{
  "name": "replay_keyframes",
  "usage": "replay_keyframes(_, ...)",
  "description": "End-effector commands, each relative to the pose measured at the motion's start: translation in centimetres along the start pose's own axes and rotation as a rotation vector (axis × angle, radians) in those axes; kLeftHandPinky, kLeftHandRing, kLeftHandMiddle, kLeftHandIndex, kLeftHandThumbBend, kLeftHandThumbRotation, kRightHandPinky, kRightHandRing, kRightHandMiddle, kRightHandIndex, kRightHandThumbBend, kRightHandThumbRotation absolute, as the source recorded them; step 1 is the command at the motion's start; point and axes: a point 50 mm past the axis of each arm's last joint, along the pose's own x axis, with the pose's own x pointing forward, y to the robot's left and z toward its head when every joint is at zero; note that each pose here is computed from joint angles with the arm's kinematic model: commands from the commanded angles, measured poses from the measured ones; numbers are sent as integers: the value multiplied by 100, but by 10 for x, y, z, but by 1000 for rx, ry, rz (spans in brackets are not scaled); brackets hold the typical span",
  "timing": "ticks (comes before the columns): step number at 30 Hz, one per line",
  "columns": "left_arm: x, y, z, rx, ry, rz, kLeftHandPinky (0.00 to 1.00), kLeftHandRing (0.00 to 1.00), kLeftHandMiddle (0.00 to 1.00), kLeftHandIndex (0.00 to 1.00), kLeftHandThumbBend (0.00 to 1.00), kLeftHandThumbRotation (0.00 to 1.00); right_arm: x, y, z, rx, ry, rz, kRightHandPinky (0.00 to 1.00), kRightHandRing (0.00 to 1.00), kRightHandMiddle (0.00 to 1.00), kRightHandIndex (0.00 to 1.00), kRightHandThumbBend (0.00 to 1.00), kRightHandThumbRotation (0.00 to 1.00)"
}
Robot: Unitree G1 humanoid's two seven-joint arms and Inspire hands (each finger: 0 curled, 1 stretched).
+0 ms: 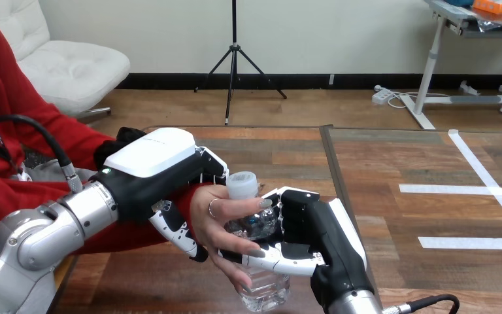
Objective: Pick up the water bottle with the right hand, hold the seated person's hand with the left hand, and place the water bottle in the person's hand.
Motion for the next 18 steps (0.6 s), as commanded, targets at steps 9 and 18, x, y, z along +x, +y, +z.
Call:
replay_keyframes(9, 19, 39, 15, 26, -95, 183, 30, 35, 40, 42, 100, 0, 8, 7, 42, 28, -201, 49, 25, 30, 35, 39, 92, 2)
replay_keyframes(18, 18, 40, 16, 25, -91, 182, 30, 35, 40, 42, 100, 0, 10, 6, 41, 31, -196, 40, 24, 29, 35, 39, 91, 1)
